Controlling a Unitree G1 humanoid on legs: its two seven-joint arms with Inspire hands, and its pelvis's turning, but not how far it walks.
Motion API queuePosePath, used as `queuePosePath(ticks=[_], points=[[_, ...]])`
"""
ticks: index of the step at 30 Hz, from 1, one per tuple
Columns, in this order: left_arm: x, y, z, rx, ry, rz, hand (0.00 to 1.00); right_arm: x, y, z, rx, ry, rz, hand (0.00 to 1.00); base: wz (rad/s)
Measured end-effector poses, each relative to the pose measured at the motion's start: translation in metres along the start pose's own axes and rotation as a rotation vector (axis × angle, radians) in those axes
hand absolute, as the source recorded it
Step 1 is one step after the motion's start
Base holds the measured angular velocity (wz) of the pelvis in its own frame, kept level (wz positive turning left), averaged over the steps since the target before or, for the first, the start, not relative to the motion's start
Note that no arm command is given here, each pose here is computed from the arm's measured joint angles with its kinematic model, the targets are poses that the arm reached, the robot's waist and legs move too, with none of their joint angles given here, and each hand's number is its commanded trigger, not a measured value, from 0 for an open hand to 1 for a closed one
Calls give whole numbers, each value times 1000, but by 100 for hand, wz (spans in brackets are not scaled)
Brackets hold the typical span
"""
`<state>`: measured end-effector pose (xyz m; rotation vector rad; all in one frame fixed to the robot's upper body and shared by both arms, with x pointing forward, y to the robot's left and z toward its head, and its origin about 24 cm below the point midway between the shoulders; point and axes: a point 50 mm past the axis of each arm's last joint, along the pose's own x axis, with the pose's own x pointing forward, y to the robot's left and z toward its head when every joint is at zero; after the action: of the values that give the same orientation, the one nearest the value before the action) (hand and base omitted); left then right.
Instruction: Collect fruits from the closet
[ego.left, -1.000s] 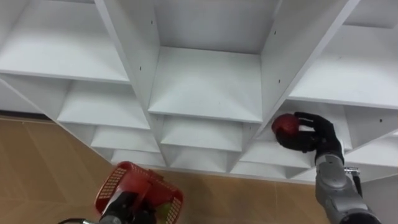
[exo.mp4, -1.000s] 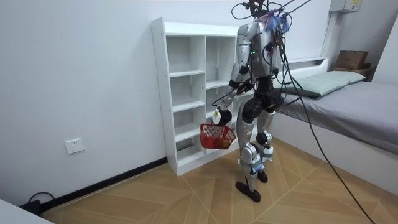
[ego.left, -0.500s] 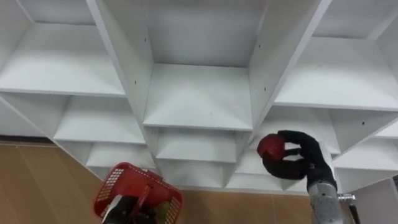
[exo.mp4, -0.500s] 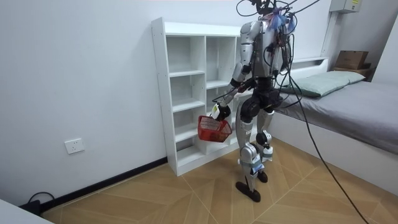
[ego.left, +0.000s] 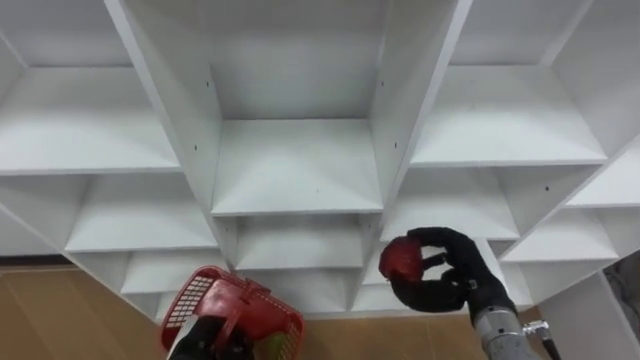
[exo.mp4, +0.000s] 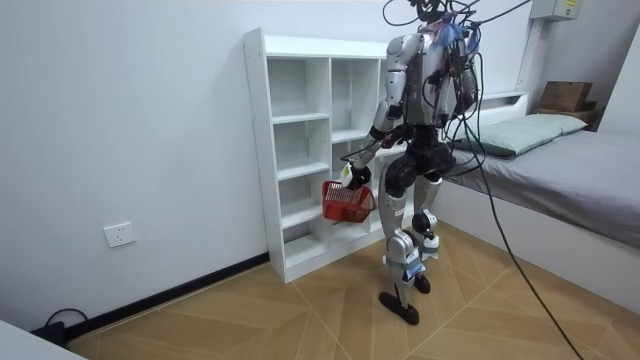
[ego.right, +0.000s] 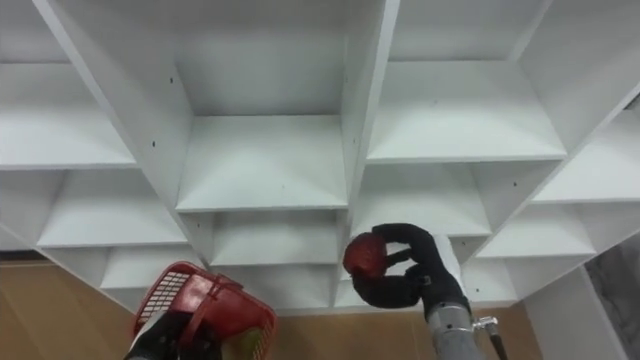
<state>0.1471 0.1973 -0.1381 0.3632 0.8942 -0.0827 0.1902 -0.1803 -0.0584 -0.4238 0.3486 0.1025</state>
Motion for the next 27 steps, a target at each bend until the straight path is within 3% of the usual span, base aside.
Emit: queuePosePath(ticks=[8, 18, 27], points=[[0, -2, 1, -6, -4, -11, 100, -2, 16, 9, -45, -38, 140, 100, 0], [3, -5, 17, -12, -58, -9, 100, -2, 31, 13, -71, -57, 198, 100, 0], [4, -8, 21, -17, -70, -27, 100, 1, 42, 19, -229, -83, 288, 100, 0]])
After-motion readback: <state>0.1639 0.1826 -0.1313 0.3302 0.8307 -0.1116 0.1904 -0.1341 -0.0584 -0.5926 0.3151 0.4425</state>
